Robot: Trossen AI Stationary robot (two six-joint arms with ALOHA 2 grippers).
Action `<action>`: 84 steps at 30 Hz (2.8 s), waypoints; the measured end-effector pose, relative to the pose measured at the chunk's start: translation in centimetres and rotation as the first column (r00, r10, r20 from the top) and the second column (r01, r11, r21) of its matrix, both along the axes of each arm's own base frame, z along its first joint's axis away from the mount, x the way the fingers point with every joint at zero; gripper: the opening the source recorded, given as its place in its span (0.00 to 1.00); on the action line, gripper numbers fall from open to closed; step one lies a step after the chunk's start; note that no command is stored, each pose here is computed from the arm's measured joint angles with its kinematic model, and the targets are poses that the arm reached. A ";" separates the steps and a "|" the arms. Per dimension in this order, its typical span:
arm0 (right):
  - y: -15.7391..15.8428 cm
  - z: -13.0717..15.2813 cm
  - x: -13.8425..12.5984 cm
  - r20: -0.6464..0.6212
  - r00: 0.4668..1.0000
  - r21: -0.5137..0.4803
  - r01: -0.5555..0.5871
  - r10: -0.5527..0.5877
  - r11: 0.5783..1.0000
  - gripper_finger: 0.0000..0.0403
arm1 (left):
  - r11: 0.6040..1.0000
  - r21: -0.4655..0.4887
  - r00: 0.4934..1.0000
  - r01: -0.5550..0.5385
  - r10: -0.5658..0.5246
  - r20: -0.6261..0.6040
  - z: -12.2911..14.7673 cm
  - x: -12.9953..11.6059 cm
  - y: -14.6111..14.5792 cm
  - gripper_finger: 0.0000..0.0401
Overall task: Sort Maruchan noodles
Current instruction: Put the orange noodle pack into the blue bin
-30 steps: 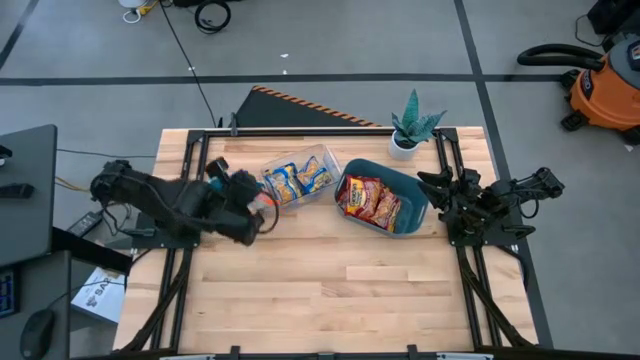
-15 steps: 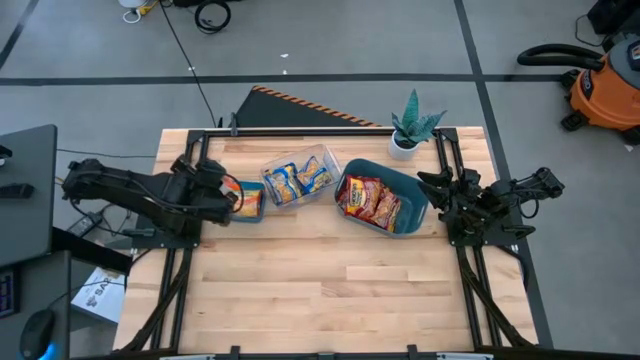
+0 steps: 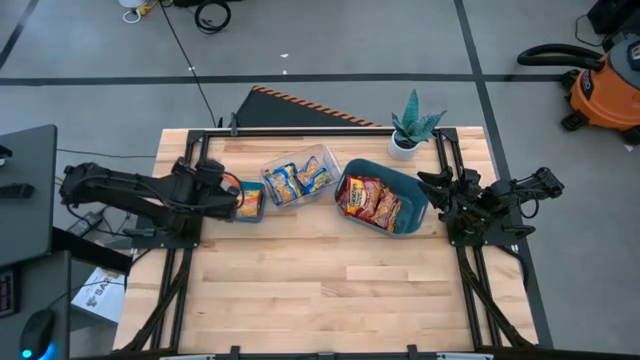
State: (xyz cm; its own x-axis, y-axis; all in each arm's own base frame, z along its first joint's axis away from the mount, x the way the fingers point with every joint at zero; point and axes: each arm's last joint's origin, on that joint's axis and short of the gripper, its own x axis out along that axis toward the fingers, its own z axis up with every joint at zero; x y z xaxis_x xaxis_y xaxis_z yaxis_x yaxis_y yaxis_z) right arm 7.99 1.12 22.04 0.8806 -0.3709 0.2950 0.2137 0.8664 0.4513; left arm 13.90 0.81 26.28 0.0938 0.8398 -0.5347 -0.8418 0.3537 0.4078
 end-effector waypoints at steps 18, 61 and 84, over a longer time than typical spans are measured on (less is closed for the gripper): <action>0.0 0.0 0.0 0.000 1.000 0.000 0.000 0.000 1.000 0.49 | 0.997 0.059 0.997 0.056 -0.059 0.046 -3.8 1.9 0.8 0.02; 0.0 0.0 0.0 -0.001 1.000 0.000 0.000 0.000 1.000 0.49 | 0.793 -0.604 0.990 0.077 -0.132 -0.046 -1.3 1.1 0.5 0.23; 0.0 0.0 0.0 0.000 1.000 0.000 0.000 0.000 1.000 0.49 | 0.728 -0.676 0.977 0.116 -0.206 -0.054 -5.5 4.2 0.3 0.20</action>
State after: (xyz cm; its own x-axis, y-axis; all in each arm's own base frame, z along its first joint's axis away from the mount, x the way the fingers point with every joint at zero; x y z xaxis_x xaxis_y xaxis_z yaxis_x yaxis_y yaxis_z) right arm 7.99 1.12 22.04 0.8804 -0.3713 0.2949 0.2141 0.8662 0.4515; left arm 18.06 1.08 20.74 0.0940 0.2424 -0.9656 -0.7086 0.6975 0.1062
